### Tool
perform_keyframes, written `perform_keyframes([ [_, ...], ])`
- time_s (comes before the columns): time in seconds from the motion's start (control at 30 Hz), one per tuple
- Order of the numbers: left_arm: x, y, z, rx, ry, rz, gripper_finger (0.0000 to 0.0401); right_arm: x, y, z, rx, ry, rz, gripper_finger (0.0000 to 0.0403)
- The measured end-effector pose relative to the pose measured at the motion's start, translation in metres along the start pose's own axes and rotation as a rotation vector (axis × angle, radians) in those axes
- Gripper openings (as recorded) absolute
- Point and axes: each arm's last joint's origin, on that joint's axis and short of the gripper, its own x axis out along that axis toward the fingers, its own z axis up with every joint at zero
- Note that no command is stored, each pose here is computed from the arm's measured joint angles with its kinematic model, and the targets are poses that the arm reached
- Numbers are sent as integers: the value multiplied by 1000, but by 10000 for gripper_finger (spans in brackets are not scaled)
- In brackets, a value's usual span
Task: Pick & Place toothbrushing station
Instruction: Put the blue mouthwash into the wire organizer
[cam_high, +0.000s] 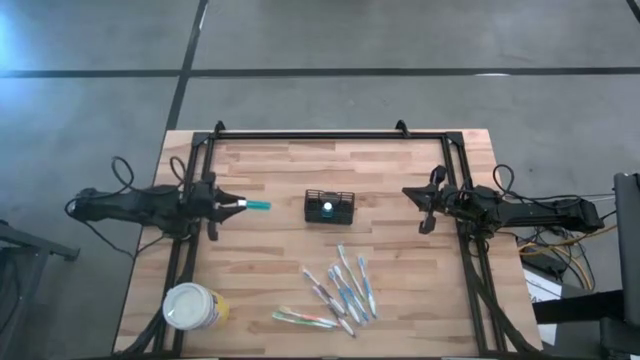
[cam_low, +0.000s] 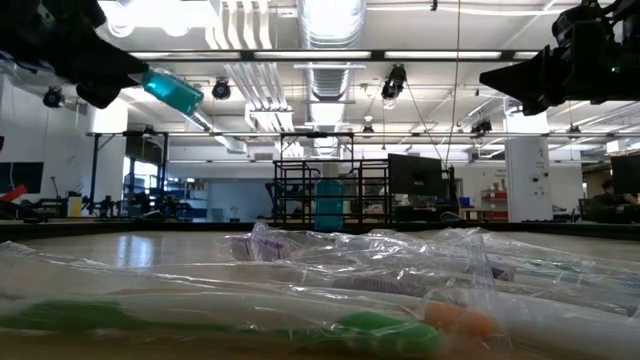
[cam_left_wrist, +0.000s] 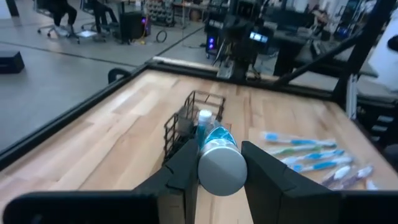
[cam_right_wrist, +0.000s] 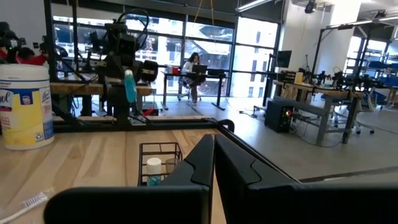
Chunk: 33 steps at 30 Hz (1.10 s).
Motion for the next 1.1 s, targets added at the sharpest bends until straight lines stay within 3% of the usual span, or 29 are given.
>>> perform_keyframes([
  [0.27, 7, 1, -16, 26, 5, 7, 99, 0, 0, 0, 0, 0, 0, 8],
  [0.5, 11, -1, -14, -27, -58, -2, 99, 0, 0, 1, 3, -8, -1, 8],
  [0.77, 9, -7, 23, -53, -84, -4, 99, 0, 0, 2, 6, -25, -3, 8],
  [1.1, 53, -36, 93, 122, 99, -79, 99, 0, 0, 3, 8, -32, -3, 8],
])
